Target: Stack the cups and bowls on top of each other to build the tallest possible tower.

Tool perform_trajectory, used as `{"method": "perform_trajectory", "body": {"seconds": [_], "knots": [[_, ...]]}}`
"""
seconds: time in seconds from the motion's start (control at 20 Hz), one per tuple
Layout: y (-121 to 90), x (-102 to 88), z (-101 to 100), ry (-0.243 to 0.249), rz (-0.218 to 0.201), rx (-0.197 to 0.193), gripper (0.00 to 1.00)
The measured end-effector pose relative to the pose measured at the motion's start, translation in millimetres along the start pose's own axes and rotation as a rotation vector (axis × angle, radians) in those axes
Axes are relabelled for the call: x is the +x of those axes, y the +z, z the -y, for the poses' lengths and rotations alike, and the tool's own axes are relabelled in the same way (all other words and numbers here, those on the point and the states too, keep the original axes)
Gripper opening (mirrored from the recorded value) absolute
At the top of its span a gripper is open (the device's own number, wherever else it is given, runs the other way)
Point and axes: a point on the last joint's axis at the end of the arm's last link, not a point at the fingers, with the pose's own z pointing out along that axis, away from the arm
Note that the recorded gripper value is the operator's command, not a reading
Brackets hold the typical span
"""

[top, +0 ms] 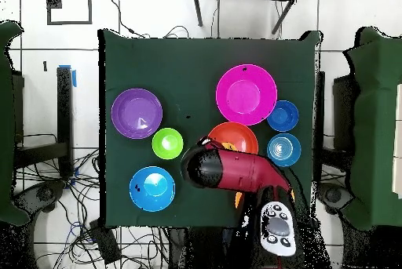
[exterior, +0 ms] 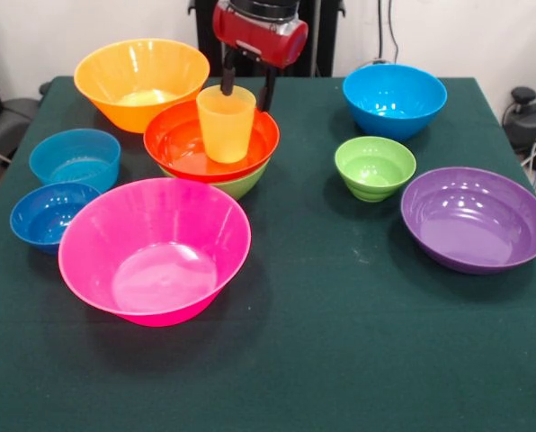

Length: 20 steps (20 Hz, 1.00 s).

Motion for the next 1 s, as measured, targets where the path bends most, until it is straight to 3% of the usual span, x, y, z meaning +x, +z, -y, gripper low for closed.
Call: {"method": "perform_trajectory", "body": {"seconds": [0.15,0.55,1.0], "knots": [[-14.6,-9.1,1.6,0.008,0.029,-0.005,1.0],[-39.3,-12.9,-0.8,0.005,0.039,0.0,1.0],[-44.2,-10.1,-12.1,0.019,0.027,-0.012,1.0]]}}
